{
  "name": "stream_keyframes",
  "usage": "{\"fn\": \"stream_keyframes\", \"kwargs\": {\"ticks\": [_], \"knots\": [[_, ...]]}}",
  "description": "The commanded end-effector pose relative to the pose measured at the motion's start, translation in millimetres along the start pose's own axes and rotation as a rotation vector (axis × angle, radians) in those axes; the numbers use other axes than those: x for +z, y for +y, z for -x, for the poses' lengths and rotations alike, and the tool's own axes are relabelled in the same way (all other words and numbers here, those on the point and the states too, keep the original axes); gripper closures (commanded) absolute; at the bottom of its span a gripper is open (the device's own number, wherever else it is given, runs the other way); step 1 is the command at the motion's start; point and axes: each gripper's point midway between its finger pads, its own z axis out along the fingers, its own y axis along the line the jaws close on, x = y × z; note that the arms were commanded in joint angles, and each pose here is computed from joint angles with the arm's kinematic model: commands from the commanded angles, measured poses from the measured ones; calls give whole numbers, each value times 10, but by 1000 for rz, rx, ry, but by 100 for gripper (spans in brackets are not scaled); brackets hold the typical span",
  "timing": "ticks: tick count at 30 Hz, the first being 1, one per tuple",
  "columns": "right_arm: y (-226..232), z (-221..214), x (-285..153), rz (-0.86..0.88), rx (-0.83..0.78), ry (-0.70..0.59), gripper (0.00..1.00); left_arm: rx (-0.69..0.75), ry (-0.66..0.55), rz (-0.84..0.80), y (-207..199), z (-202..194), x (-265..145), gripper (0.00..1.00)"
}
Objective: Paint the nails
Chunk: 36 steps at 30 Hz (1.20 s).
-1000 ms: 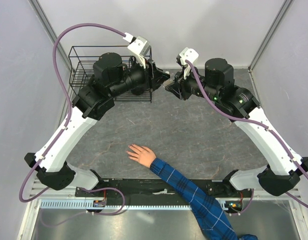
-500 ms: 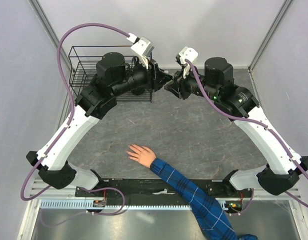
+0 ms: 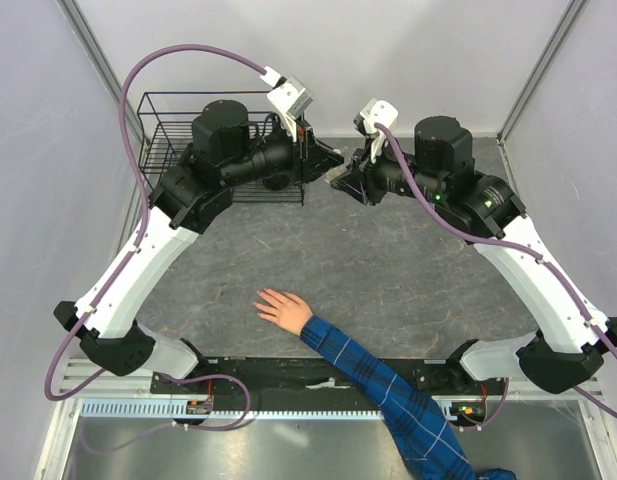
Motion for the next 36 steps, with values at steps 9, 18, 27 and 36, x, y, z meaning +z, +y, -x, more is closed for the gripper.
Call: {"fn": "stream_keyframes", "kwargs": {"ticks": [9,18,27,36], "knots": [[1237,578,-645,695,25,-219,100,-136,121,-932,-970,-209,-929,98],[1192,571,-638,678,48,-224,100,-230,101,-761,-766,-51,-784,68],[727,357,-350,388,4,-123,100,-67,-17,-416,-410,146,-849,38],[216,279,-161,101,27,-56,100,1,-112,19,64,264,-814,39]]}}
